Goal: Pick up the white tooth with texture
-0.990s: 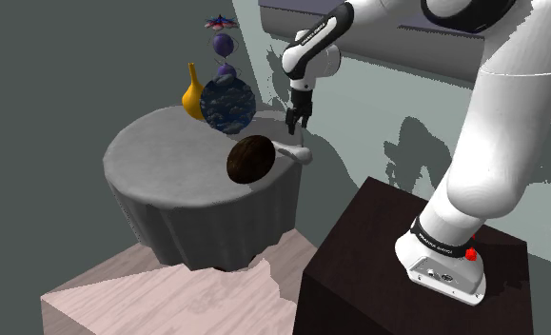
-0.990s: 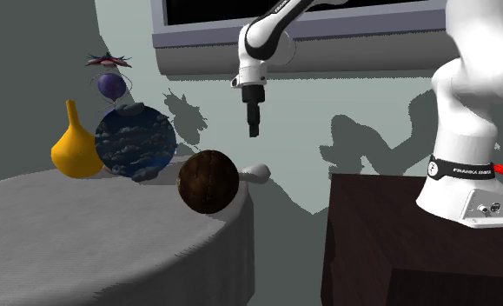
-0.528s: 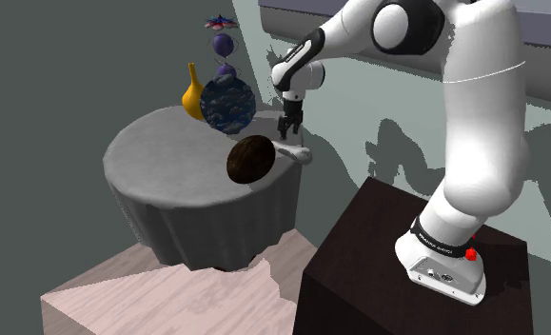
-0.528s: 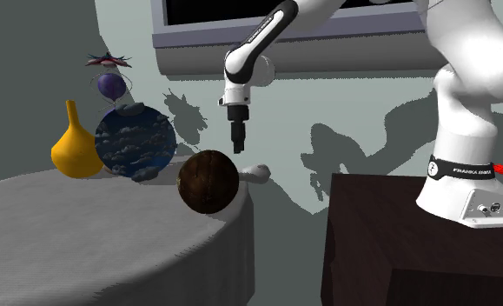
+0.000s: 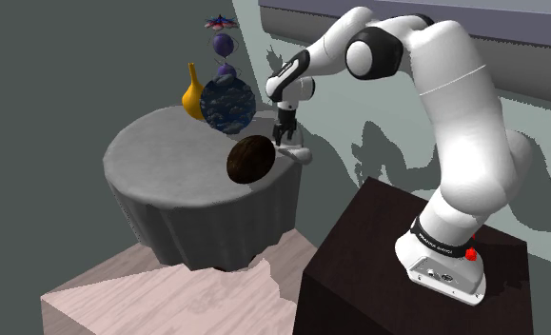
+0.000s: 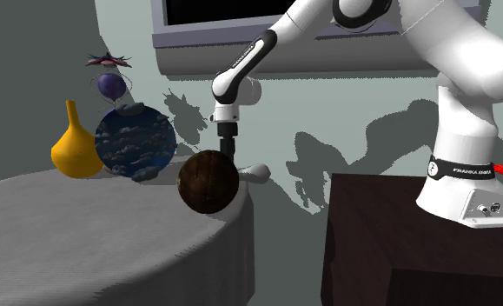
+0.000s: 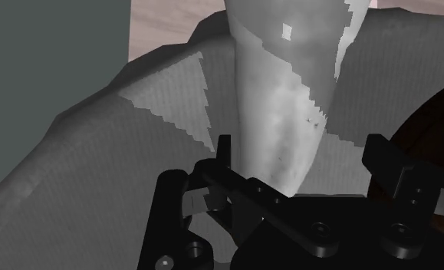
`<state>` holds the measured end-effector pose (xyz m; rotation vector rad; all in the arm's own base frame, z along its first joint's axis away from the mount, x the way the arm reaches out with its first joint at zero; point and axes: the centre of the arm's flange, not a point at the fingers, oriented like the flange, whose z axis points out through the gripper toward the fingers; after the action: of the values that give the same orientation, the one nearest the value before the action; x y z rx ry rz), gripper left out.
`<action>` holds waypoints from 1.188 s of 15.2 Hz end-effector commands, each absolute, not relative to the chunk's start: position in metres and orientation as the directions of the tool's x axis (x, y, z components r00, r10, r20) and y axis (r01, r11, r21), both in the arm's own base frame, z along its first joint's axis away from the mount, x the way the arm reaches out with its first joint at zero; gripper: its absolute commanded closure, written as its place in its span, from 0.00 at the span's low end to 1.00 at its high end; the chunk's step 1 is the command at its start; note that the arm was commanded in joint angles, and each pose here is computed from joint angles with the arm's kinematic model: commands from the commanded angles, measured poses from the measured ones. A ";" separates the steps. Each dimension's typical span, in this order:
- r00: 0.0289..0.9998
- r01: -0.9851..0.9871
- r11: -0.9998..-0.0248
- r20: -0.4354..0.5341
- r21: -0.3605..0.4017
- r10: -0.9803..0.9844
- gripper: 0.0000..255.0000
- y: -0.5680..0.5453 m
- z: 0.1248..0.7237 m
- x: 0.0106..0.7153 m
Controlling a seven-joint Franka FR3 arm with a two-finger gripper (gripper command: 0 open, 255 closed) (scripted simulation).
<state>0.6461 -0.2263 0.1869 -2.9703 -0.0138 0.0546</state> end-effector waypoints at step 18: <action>0.999 0.006 -0.985 -0.035 -0.170 0.012 1.00 -0.227 0.168 0.647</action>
<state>0.6476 -0.2273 0.1637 -2.9698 -0.0141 0.0547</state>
